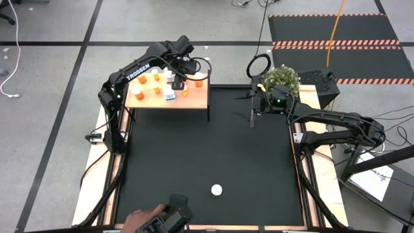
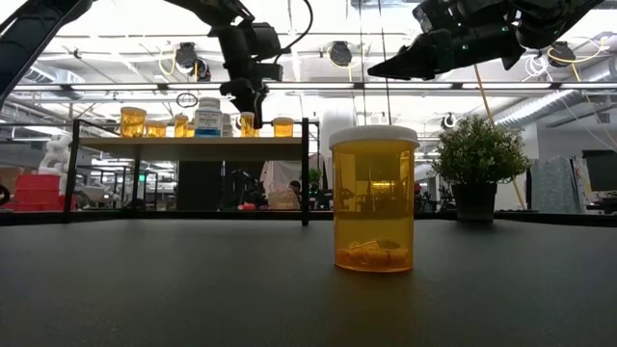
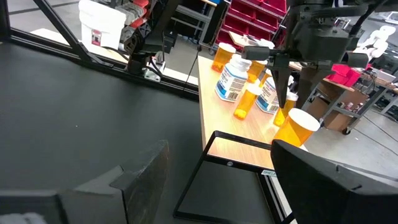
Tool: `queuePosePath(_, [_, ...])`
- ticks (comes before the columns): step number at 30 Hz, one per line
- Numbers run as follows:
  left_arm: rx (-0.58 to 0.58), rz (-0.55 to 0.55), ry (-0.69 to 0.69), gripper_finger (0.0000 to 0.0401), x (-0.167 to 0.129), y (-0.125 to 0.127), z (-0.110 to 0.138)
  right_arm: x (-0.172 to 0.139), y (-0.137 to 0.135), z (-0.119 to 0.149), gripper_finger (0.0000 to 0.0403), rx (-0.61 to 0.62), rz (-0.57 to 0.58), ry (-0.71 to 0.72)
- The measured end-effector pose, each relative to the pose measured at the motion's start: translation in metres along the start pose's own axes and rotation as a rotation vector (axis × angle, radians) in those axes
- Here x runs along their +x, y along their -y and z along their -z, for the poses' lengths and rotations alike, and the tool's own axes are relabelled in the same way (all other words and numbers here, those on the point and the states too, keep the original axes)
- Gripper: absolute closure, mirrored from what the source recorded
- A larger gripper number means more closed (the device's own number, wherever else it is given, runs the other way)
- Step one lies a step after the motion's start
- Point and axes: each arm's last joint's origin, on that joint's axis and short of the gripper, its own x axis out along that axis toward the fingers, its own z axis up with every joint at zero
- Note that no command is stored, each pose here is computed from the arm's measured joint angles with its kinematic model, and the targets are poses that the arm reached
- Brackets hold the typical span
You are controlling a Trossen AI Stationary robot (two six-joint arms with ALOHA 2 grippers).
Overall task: Pick and place medicine bottles onto shelf by color
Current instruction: Adjust the pill bottles on the shelf
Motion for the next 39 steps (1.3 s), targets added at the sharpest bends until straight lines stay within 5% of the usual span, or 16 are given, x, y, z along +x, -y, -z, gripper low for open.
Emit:
queuePosePath(21, [-0.027, 0.026, -0.022, 0.0269, -0.0001, 0.0025, 0.0020, 0.0000, 0.0000, 0.0000, 0.0126, -0.001, 0.000, 0.000])
queuePosePath(39, [-0.043, -0.007, -0.010, 0.0175, -0.0068, 0.0067, -0.0042, 0.0000, 0.0001, 0.0000, 0.0126, -0.001, 0.000, 0.000])
